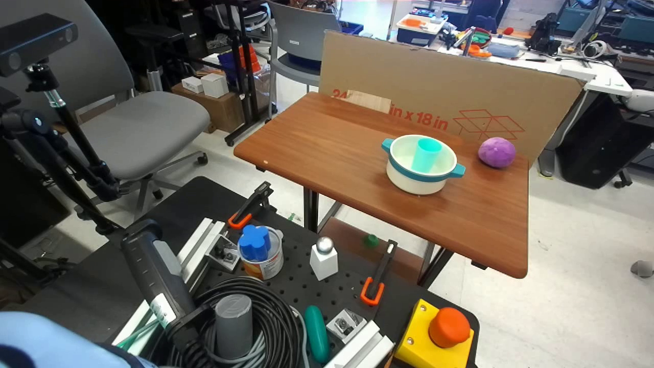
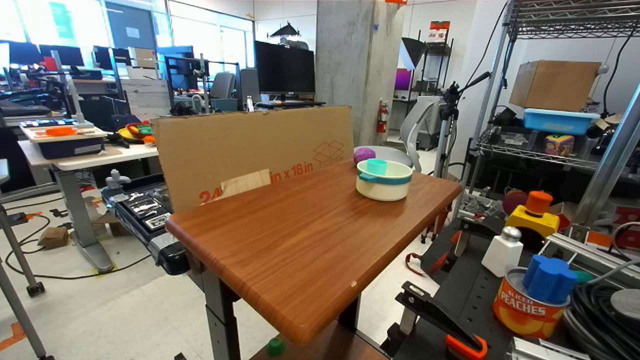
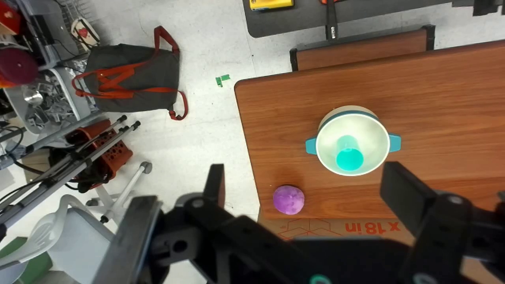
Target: Move the purple plush toy to the left
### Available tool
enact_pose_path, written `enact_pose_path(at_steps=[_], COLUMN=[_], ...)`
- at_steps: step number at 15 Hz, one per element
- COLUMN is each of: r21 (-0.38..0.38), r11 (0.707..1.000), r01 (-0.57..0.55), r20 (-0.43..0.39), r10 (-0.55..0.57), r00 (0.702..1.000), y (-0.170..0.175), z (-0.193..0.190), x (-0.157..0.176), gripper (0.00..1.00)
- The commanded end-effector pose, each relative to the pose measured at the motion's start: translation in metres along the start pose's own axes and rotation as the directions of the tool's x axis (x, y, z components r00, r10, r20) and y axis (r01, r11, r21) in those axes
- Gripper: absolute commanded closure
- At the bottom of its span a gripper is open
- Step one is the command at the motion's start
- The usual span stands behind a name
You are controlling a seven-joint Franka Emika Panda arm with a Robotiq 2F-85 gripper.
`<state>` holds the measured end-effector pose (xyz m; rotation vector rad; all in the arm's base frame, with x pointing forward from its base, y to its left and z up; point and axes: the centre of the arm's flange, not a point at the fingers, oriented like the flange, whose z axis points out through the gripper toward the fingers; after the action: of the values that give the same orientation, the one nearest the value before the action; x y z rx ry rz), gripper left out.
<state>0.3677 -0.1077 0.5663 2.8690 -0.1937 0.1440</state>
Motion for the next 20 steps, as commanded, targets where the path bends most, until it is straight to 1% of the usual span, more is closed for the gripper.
enact_pose_path(at_steps=[1, 3, 7, 9, 10, 12, 14, 18, 20], r21=[-0.008, 0.007, 0.027, 0.031, 0.036, 0.087, 0.125, 0.202, 0.214], r11=[1.0, 1.0, 0.999, 0.998, 0.995, 0.988, 0.983, 0.974, 0.974], r01=[0.004, 0.016, 0.022, 0.05, 0.088, 0.124, 0.131, 0.102, 0.07], r20=[0.008, 0.03, 0.064, 0.069, 0.06, 0.067, 0.083, 0.095, 0.106], r10=[-0.004, -0.016, -0.024, -0.052, -0.09, -0.13, -0.142, -0.124, -0.094], r00=[1.0, 0.999, 0.998, 0.996, 0.994, 0.989, 0.986, 0.988, 0.99], y=[0.0, 0.003, 0.019, 0.028, 0.033, 0.04, 0.044, 0.047, 0.046], z=[-0.002, -0.005, 0.001, 0.01, 0.017, 0.034, 0.055, 0.103, 0.129], x=[0.017, 0.041, 0.108, 0.141, 0.158, 0.188, 0.217, 0.26, 0.279], gripper=[0.0, 0.0, 0.0, 0.0, 0.0, 0.0, 0.0, 0.0, 0.0])
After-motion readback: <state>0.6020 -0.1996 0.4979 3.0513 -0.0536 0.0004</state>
